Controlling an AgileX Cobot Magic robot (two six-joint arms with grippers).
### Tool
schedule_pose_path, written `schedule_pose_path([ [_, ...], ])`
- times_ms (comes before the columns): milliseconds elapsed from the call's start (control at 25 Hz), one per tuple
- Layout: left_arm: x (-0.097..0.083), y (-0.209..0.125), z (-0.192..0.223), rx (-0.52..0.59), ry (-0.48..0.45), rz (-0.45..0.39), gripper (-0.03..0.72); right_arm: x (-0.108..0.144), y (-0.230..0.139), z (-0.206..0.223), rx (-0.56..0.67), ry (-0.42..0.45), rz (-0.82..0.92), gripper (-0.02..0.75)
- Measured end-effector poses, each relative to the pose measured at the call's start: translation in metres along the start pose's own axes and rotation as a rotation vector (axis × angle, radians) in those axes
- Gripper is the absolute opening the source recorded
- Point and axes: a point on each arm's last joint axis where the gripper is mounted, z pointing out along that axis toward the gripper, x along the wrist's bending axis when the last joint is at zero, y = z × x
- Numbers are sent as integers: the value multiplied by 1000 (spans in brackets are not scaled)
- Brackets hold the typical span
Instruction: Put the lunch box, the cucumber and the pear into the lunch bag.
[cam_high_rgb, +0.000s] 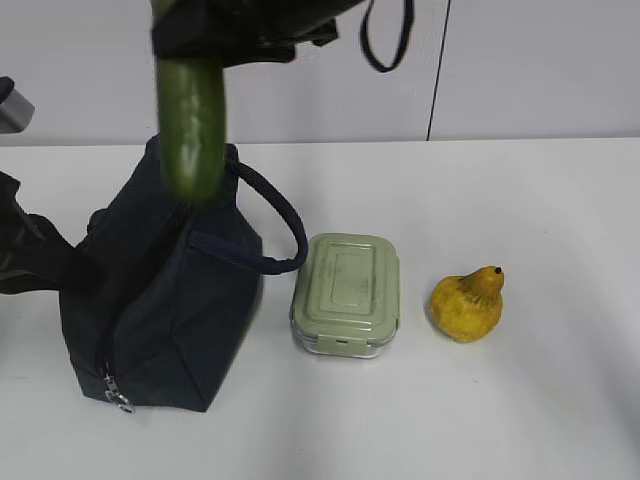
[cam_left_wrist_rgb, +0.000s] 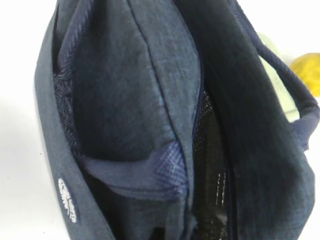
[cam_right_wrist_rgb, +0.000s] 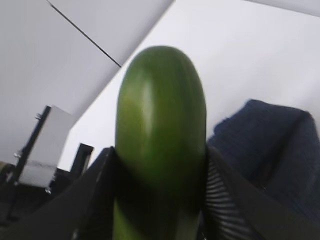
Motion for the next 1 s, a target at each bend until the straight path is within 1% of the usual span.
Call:
schedule_pose_path([
  [80,0,0,0,-1,1,0,-15,-1,-3,18,-31,46,4,356],
  [160,0,0,0,-1,1,0,-15,-9,-8,35,-49,75,14,356],
  [200,0,0,0,-1,1,0,-15,-16,-13,44,-48,75,10,356],
  [280,0,0,0,-1,1,0,-15,-28,-22,59,-19,61,-9,356],
  [400,0,0,0,-1,1,0,-15,-42,-36,70,66,4,-70,356],
  [520,0,0,0,-3,2,0,-15,-49,-46,74,149,-43,-93,356],
  [640,0,0,0,-3,2,-1,-15,-52,-50,75,181,-61,-112,367],
  [720,0,0,0,-3,2,-1,-15,-52,-51,75,188,-58,-108,416],
  [760,0,0,0,-3,2,-1,-15,-51,-51,74,198,-52,-108,456],
  [840,0,0,0,-3,2,-1,-15,-49,-51,73,222,-33,-112,563],
  [880,0,0,0,-3,2,-1,-15,-48,-49,71,232,-22,-117,596],
  [920,0,0,0,-3,2,0,-15,-48,-47,68,236,-16,-116,619],
  [1000,0,0,0,-3,2,0,-15,-50,-45,63,255,-6,-104,632],
])
